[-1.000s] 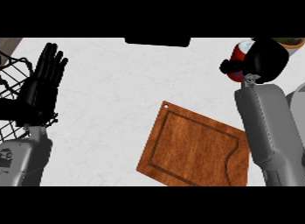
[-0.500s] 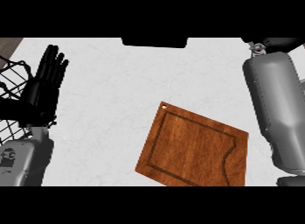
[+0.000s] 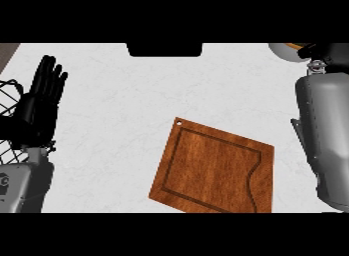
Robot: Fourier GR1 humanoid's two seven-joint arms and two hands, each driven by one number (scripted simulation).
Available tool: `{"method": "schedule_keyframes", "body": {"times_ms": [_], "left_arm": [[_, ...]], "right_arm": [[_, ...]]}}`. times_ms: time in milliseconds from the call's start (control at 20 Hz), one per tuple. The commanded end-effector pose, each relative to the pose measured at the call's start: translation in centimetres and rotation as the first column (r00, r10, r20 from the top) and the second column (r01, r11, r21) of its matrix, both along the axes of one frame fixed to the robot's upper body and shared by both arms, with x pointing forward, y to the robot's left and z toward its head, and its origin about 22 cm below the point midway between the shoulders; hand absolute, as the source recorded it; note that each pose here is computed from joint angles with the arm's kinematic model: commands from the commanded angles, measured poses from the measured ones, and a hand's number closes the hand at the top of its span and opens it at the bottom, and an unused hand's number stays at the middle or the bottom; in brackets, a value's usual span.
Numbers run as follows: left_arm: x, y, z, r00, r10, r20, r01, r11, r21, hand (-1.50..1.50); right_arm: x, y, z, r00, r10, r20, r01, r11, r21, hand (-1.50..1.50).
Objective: Pick the can from the cutting board and place it in the pot
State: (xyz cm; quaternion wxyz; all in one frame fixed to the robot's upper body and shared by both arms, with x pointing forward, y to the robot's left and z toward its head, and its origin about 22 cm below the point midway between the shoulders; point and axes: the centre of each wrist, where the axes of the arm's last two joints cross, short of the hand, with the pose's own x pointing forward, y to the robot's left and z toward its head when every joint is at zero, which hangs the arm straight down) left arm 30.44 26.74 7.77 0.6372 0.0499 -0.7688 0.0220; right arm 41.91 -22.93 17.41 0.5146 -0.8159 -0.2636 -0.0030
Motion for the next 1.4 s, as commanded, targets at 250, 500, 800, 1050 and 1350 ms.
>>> {"method": "schedule_keyframes", "body": {"times_ms": [250,500,800,1050,1350], "left_arm": [[-0.5,-0.5,0.9,1.000,0.020,-0.003,-0.020,1.000,-0.003,0.00],[0.0,1.5,1.3,1.000,0.002,0.002,-0.002,1.000,0.005,0.00],[-0.5,-0.5,-1.8,1.000,-0.010,0.004,0.010,1.000,0.003,0.00],[-0.7,-0.8,-0.2,1.000,-0.014,0.006,0.014,1.000,-0.006,0.00],[-0.5,0.9,0.4,1.000,-0.011,0.010,0.011,1.000,-0.002,0.00]], "right_arm": [[-7.2,-6.3,-1.3,0.988,-0.142,0.056,0.138,0.988,0.062,1.50],[-9.8,-10.6,-2.8,0.991,-0.120,0.060,0.113,0.988,0.101,1.50],[-13.4,-14.4,-7.7,0.988,-0.151,0.028,0.147,0.983,0.112,1.50],[-10.8,-16.3,-8.9,0.983,-0.172,-0.058,0.181,0.957,0.226,1.50],[-12.7,-17.1,-11.0,0.987,-0.114,0.110,0.049,0.881,0.470,-1.50]]}}
